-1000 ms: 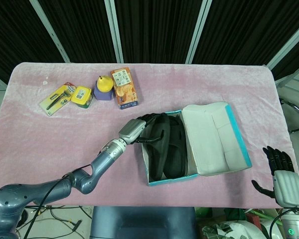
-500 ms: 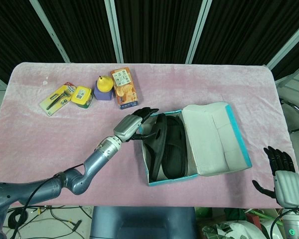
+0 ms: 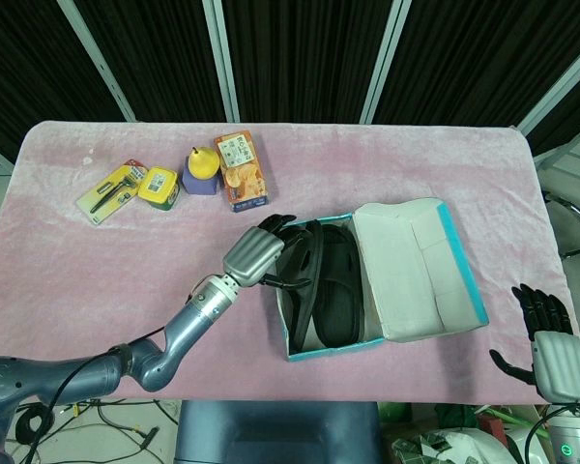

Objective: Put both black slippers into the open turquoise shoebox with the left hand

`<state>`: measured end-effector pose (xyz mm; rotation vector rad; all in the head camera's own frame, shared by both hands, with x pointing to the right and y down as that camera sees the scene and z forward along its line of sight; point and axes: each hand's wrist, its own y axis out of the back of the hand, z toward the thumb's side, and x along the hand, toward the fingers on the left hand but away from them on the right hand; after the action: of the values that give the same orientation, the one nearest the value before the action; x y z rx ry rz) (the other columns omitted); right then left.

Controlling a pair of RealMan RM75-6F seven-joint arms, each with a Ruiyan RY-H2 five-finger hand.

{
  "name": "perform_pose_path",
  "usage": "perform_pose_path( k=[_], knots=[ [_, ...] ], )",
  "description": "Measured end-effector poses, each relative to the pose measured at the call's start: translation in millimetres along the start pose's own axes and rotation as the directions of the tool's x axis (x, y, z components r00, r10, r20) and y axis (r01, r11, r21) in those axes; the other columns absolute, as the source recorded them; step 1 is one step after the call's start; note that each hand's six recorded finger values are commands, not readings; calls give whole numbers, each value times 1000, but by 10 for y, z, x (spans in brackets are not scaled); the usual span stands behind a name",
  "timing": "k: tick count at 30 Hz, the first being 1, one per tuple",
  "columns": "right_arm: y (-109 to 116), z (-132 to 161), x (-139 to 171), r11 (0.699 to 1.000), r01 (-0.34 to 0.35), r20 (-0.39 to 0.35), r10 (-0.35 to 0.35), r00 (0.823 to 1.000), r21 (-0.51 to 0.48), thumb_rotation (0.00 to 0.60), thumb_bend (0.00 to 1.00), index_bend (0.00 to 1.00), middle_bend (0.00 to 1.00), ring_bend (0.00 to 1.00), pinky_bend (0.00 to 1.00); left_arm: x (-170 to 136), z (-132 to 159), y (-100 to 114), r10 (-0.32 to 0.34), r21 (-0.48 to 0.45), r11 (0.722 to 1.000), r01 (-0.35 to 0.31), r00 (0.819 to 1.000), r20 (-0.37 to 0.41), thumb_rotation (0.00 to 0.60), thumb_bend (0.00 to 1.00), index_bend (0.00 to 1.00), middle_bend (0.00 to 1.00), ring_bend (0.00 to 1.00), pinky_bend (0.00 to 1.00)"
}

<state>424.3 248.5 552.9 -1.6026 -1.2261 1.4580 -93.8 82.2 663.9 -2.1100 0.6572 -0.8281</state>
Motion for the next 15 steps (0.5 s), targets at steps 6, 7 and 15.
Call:
perform_pose_path(
  k=[6,7,15],
  knots=[
    [5,-14,9,1000,1,4,-1,1000,-2,600,110,61,45,0,39,108,198,-109,-13,40,999,12,1000,21,0,0,182,234,83,137],
    [5,-17,10,1000,1,5,-1,1000,-2,600,110,61,45,0,39,129,233,-114,-13,41,999,12,1000,27,0,0,181,234,83,137],
    [3,-51,25,1000,2,15,-2,1000,-7,600,110,61,45,0,38,205,319,-140,-21,65,998,19,999,31,0,0,163,237,83,137]
  ],
)
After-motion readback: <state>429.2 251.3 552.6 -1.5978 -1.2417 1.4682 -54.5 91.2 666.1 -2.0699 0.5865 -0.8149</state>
